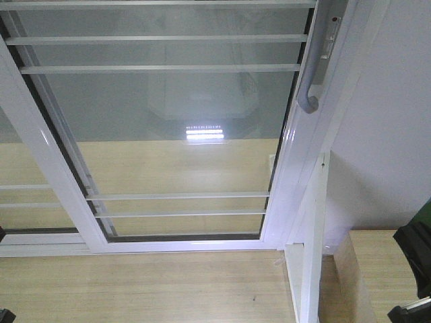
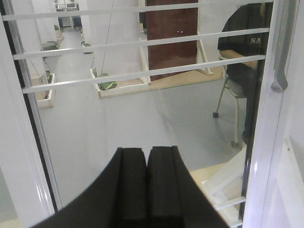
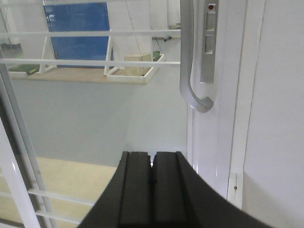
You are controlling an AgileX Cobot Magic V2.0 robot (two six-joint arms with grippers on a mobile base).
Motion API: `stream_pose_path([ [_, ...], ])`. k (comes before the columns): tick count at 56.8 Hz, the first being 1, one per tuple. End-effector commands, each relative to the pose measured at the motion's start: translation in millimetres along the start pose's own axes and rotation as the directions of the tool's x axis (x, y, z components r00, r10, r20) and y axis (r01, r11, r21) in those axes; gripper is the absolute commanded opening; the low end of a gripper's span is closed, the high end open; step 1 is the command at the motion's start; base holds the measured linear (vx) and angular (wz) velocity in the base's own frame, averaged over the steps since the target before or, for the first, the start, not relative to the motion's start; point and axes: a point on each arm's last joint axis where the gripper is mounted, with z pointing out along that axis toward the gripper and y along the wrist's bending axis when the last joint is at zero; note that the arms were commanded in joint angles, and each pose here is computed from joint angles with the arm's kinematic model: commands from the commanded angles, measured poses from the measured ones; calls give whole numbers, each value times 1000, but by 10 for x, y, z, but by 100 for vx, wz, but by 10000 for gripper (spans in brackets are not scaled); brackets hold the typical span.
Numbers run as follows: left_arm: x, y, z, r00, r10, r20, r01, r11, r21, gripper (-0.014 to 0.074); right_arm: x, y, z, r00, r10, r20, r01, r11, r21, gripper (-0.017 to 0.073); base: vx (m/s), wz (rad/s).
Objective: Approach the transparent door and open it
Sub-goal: 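Turn and drive the base up to the white-framed glass sliding door, then raise both arms in front of the glass door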
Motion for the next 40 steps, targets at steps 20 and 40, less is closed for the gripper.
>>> stream_pose_path([
  [20, -379, 10, 34, 972, -146, 186, 144, 989, 25, -6, -568, 22, -70, 961, -100, 256, 95, 995, 33, -5, 0, 0],
  [40, -1332, 34, 789, 993, -79, 83, 79, 997, 6, -6, -1470, 83, 555, 986, -142, 82, 140, 990, 29, -5, 0, 0],
])
